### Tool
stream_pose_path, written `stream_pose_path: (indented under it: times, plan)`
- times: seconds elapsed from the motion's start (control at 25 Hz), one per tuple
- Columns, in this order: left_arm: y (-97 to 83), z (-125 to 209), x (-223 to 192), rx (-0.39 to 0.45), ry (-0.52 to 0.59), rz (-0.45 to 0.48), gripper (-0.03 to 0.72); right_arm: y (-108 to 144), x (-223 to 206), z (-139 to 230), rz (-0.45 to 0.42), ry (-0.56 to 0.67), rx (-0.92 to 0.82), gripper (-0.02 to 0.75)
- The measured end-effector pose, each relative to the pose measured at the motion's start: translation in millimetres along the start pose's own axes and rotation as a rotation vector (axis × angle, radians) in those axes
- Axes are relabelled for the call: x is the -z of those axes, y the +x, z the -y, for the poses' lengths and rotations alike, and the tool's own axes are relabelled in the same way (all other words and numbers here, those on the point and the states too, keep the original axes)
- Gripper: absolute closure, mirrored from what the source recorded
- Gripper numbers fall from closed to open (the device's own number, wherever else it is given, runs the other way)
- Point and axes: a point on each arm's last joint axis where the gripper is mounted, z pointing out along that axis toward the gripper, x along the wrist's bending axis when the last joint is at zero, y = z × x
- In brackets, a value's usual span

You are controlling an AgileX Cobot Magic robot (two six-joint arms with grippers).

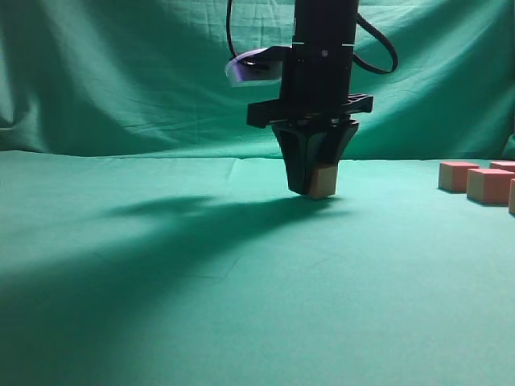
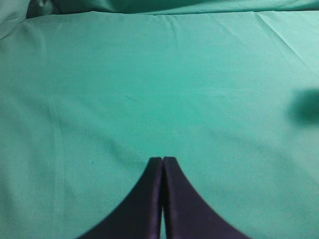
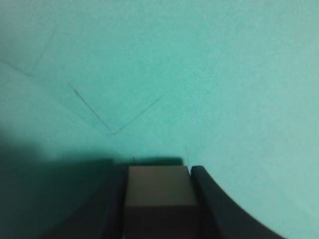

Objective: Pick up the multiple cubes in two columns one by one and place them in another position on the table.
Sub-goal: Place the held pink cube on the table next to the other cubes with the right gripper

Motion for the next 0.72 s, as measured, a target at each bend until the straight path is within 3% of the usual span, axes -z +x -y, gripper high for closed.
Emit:
stream_pose_path:
  times: [0.36, 0.64, 0.72]
  plan:
    - [0.0, 0.0, 0.0, 0.0, 0.0, 0.0, 0.688, -0.5, -0.7, 1.4, 0.006, 0.016, -0.032, 0.461]
    - [0.0, 0.0, 0.0, 0.0, 0.0, 0.0, 0.688, 0.0, -4.7, 1.8, 0.002, 0.026, -0.038, 0.128]
    - [0.0, 0.0, 0.0, 0.0, 0.0, 0.0, 0.688, 1.0, -2.8, 2.0, -0.009, 0.026, -0.047, 0.118]
